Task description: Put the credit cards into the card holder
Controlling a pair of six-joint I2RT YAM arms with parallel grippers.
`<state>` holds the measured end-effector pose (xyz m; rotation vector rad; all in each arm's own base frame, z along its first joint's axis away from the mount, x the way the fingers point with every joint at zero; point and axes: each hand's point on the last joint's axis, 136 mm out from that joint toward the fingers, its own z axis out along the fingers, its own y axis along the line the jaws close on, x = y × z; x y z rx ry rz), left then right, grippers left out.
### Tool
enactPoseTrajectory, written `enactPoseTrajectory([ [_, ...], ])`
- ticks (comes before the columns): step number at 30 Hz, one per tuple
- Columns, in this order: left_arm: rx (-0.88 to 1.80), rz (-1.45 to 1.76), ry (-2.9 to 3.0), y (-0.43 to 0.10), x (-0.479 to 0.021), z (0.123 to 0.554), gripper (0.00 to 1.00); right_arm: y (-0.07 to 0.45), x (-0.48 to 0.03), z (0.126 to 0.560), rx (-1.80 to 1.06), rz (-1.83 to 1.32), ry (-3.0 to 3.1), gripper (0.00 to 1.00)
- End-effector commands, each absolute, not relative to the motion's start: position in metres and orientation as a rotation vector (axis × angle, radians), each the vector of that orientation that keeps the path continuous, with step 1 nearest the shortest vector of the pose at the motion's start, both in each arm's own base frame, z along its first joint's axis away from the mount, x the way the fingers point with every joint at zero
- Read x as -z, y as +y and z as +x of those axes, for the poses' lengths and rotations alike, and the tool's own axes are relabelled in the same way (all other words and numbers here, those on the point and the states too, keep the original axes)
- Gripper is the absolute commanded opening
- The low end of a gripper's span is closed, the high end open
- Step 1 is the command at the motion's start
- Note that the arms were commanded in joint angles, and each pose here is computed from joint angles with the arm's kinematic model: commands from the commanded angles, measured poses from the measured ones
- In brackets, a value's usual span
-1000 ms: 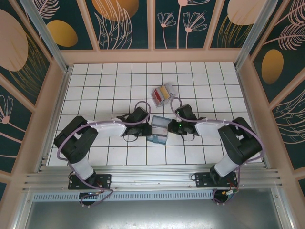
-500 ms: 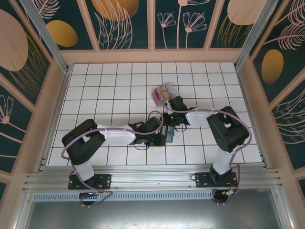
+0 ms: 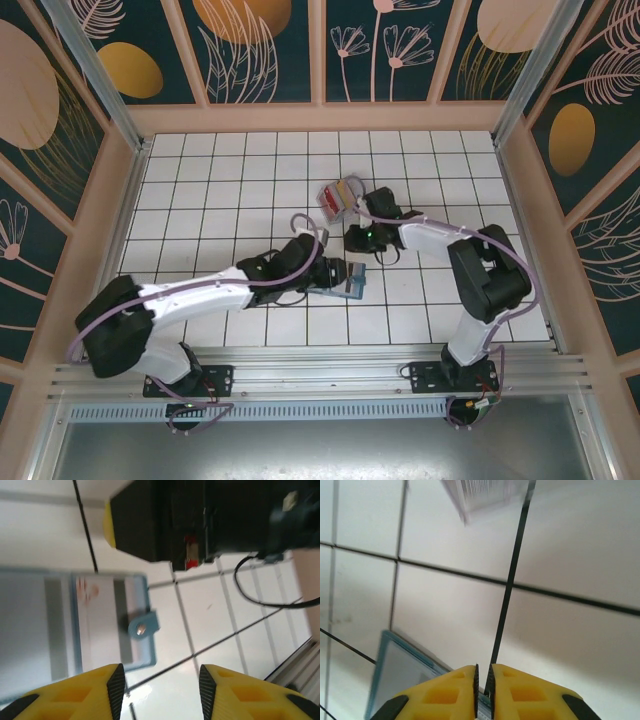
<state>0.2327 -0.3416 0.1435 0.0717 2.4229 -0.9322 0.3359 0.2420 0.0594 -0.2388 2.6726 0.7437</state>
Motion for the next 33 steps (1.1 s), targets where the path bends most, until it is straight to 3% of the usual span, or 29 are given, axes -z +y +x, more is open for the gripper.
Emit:
enactPoseTrajectory([
  [1, 0.74, -0.004, 2.362, -0.312, -0.15, 0.257, 0.48, 0.231, -0.108, 0.353, -0.702, -0.249, 2.559, 0.17],
  [5, 0.706, -0.115, 2.305, -0.289, -0.156, 0.279, 0.51, 0.205, -0.139, 0.379, -0.646, -0.159, 2.458, 0.19],
  [12, 0.71, -0.243, 2.297, -0.26, -0.152, 0.328, 0.52, 0.182, -0.17, 0.42, -0.602, -0.079, 2.372, 0.31],
  [23, 0.86, -0.201, 2.344, -0.287, -0.151, 0.401, 0.5, 0.19, -0.152, 0.465, -0.579, -0.116, 2.436, 0.41],
  [33, 0.916, -0.167, 2.466, -0.32, -0.095, 0.434, 0.48, 0.201, -0.121, 0.478, -0.591, -0.163, 2.532, 0.43],
])
